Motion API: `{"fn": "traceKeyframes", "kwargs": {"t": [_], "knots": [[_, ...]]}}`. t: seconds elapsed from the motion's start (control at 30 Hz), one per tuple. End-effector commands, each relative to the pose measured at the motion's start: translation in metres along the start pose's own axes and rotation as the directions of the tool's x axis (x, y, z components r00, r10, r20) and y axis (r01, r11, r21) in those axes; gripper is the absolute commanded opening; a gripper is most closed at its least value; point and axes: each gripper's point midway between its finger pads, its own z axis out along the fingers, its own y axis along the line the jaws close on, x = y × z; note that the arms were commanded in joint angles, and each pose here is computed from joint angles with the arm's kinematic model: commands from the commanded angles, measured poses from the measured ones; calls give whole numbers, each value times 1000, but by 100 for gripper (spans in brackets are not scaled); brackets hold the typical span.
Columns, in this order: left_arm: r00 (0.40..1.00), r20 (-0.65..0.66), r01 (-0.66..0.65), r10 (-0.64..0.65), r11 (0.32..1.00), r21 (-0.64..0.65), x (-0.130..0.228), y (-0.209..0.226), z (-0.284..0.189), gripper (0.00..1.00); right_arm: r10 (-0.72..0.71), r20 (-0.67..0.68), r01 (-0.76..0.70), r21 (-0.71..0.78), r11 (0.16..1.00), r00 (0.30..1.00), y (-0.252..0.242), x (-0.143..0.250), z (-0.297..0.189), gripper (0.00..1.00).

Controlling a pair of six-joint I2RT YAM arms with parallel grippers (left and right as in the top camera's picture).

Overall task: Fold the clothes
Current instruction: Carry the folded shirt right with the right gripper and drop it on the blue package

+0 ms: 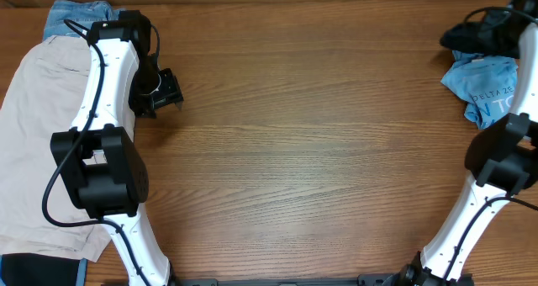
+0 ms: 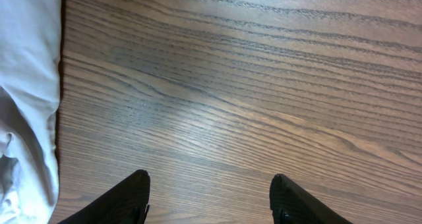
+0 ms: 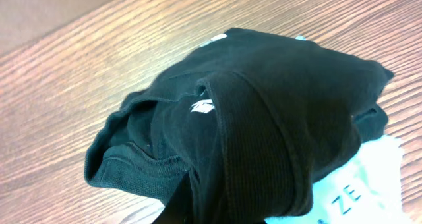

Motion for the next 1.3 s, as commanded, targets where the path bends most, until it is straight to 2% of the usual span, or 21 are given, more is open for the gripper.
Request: {"fn": "traceKeyframes", "kwargs": {"t": [0.0, 0.23, 0.53, 0.87, 0.93, 1.0, 1.03, 1.13, 1.27], "knots": [[1000, -9, -12, 12, 1000, 13, 3, -5, 1, 61, 4, 84, 0, -52, 999, 996, 2, -22, -29, 4], [1000, -13, -12, 12, 1000, 13, 4, -5, 1, 61, 33, -75, -36, -39, 999, 997, -10, 17, -29, 9], [1000, -21, -12, 12, 1000, 11, 6, -5, 1, 61, 88, -261, -58, 122, 991, 961, -50, 65, -39, 11], [999, -29, -30, 30, 1000, 4, 8, -3, 1, 61, 290, -313, -242, 185, 953, 904, -98, 87, -49, 12], [999, -29, -30, 30, 1000, 4, 8, -3, 1, 61, 306, -323, -264, 168, 950, 896, -101, 90, -49, 18], [999, -30, -30, 30, 1000, 4, 8, -3, 1, 61, 316, -335, -279, 152, 948, 888, -101, 93, -50, 30], [999, -30, -30, 30, 1000, 4, 8, -3, 1, 61, 319, -340, -282, 153, 947, 885, -101, 94, -51, 37], [999, -33, -29, 30, 1000, 3, 9, -3, 1, 61, 320, -348, -286, 148, 947, 881, -100, 96, -52, 77], [999, -35, -29, 29, 1000, 3, 10, -3, 1, 61, 320, -350, -292, 131, 947, 880, -97, 95, -51, 94]]}}
